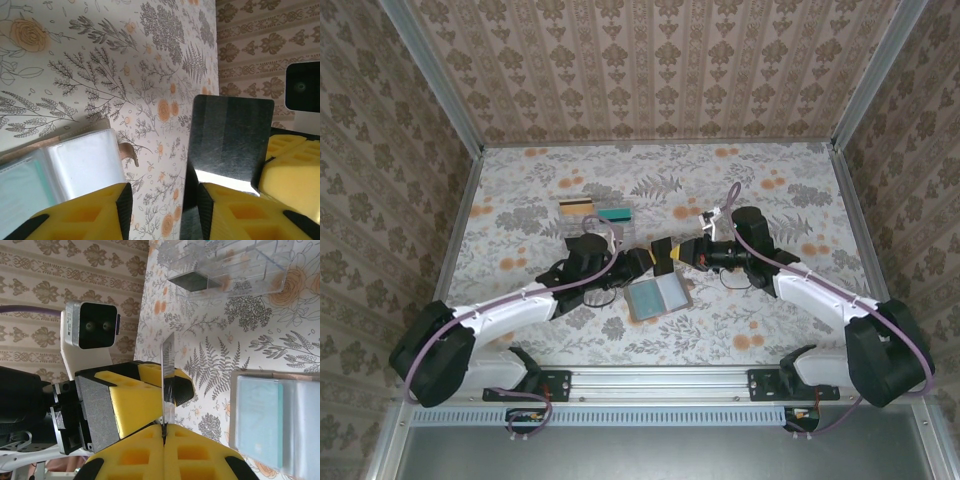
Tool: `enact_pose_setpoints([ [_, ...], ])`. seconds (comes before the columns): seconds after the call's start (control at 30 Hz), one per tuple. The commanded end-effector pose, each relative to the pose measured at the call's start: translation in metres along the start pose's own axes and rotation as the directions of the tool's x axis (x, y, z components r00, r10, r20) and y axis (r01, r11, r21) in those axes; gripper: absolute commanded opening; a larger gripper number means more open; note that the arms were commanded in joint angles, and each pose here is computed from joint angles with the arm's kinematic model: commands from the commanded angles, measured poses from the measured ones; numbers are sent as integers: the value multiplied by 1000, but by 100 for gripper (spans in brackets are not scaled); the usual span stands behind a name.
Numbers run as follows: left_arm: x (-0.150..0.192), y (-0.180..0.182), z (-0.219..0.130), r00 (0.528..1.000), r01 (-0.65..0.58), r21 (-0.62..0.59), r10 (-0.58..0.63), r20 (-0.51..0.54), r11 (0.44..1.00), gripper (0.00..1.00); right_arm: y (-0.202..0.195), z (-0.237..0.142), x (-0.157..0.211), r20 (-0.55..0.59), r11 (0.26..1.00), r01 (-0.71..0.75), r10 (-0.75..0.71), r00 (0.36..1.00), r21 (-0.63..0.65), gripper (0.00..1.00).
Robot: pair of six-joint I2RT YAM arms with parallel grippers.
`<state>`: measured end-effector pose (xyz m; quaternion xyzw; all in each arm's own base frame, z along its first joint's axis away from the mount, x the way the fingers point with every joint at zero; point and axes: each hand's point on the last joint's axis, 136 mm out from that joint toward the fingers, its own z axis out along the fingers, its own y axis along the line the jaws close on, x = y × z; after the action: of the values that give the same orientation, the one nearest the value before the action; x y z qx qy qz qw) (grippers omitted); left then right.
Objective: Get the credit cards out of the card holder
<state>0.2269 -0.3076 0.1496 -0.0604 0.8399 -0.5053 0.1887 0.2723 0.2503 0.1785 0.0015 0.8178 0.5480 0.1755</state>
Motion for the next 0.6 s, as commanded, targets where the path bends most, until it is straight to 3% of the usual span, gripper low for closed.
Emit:
enact_pose_setpoints([
  [0.0, -8, -27, -2, 1000, -22, 86, 21, 14, 996, 39, 2, 1, 5, -30, 999, -13, 12, 999, -47, 0],
  [0.53, -6, -42, -8, 999, -49, 141, 49, 8, 989, 11, -15, 10, 8, -54, 999, -40, 39, 998, -25, 0],
  [0.57, -6, -43, -9, 999, -51, 141, 51, 8, 989, 8, -16, 11, 9, -58, 999, -42, 41, 997, -19, 9],
])
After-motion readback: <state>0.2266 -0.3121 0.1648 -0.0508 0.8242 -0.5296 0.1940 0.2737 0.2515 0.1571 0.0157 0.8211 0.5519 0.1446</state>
